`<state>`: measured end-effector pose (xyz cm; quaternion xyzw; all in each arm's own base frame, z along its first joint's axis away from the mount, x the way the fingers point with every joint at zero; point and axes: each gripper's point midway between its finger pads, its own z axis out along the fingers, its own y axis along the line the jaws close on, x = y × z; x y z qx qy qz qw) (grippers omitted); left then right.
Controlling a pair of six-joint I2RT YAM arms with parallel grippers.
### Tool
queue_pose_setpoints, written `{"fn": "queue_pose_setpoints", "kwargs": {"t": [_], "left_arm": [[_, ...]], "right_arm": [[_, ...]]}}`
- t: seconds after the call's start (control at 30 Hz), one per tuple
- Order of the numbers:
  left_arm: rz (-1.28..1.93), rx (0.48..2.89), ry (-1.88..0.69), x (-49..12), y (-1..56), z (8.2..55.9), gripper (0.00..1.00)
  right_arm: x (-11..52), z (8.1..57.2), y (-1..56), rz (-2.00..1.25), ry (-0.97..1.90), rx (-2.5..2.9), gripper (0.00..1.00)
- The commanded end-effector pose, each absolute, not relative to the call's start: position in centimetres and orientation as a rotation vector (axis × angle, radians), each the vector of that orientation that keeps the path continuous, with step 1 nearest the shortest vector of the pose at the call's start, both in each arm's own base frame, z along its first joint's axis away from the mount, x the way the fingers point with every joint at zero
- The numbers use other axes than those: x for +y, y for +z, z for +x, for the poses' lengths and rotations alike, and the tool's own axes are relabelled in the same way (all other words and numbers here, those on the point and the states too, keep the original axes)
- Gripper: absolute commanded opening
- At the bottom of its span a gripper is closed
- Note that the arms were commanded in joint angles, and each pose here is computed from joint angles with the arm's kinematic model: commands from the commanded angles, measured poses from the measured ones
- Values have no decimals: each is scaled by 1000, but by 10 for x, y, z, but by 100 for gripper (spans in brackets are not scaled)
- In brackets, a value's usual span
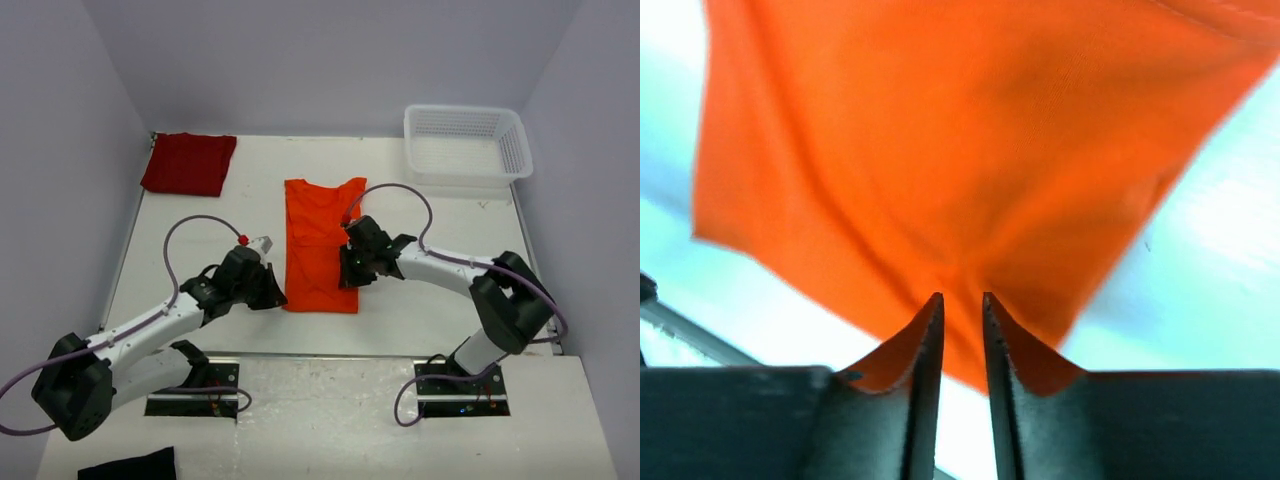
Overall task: Fold and stack the t-shirts
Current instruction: Fold the folded rectangular tshirt in 1/3 of the way, then grab one side of the 2/3 rectangular tshirt with both arms
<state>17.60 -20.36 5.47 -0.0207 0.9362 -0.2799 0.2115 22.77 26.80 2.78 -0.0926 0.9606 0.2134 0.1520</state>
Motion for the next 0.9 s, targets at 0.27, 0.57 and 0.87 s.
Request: {"fn": "queue_pose_setpoints", "kwargs": {"t": [0.27, 0.57, 0.87], "left_arm": [[-131, 2560, -602, -185, 83, 190, 35], [-127, 2573, -606, -184, 72, 189, 69], [-187, 2570, -714, -169, 59, 198, 70]], "right_arm": [[228, 203, 103, -222, 524, 2662, 55], [219, 183, 70, -75, 805, 2626, 57], [226, 168, 43, -3, 978, 2638, 59]]}}
